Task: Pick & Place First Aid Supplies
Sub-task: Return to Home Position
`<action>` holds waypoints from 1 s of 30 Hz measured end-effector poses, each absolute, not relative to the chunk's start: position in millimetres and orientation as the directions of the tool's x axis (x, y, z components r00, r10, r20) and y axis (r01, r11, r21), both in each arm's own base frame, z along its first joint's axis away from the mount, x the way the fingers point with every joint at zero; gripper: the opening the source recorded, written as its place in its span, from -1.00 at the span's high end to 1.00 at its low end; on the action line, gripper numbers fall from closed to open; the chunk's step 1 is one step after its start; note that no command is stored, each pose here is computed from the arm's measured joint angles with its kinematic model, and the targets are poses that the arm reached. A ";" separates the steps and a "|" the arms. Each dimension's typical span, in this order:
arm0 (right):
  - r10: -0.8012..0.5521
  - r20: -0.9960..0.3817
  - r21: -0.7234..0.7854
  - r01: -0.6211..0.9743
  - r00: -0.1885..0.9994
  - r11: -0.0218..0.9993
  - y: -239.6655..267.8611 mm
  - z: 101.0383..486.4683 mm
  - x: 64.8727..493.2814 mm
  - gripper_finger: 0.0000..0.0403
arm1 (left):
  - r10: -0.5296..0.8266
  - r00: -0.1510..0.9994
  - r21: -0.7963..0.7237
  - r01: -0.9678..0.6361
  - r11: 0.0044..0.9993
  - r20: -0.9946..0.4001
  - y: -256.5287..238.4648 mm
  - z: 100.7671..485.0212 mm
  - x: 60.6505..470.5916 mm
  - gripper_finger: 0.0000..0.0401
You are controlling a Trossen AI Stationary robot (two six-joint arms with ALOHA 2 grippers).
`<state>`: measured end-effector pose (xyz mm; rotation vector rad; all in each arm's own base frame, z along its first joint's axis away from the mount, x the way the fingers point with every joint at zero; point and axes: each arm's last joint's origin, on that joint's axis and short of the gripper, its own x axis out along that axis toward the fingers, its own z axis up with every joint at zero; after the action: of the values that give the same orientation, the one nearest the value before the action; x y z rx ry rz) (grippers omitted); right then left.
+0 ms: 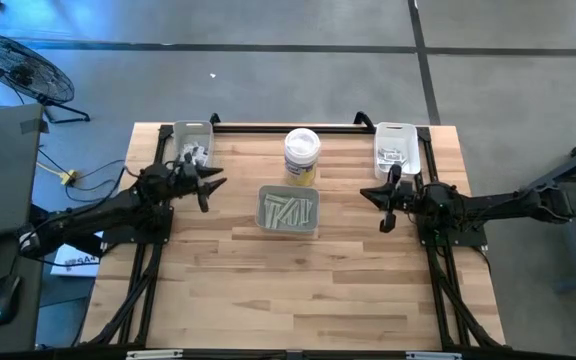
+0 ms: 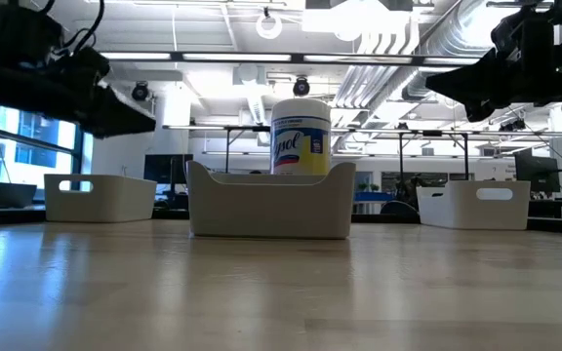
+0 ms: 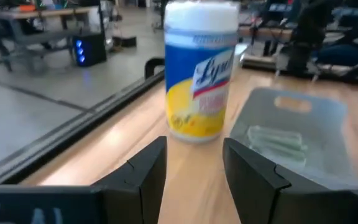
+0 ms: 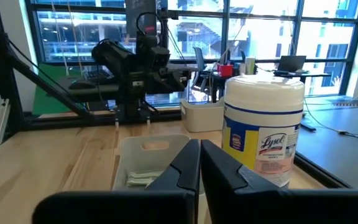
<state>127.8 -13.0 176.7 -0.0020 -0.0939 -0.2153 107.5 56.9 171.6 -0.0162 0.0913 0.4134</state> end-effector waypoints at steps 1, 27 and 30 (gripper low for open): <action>-0.213 0.093 0.008 0.214 0.972 0.977 -13.0 176.7 127.8 0.96 | 0.409 0.906 0.002 -0.411 0.912 -0.109 56.5 168.0 106.4 0.23; -0.209 0.125 -0.026 0.214 0.970 0.976 -12.5 179.6 127.6 0.96 | 0.110 0.989 0.225 -0.086 0.971 -0.098 6.2 159.3 105.2 0.23; -0.199 0.115 -0.068 0.208 0.973 0.976 -12.2 178.7 127.8 0.96 | 0.061 0.995 0.243 -0.041 0.969 -0.075 0.2 161.1 103.7 0.23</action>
<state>127.8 -12.2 178.7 -0.0801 -0.1079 -0.2053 103.7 0.2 161.1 0.2434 0.0820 0.0512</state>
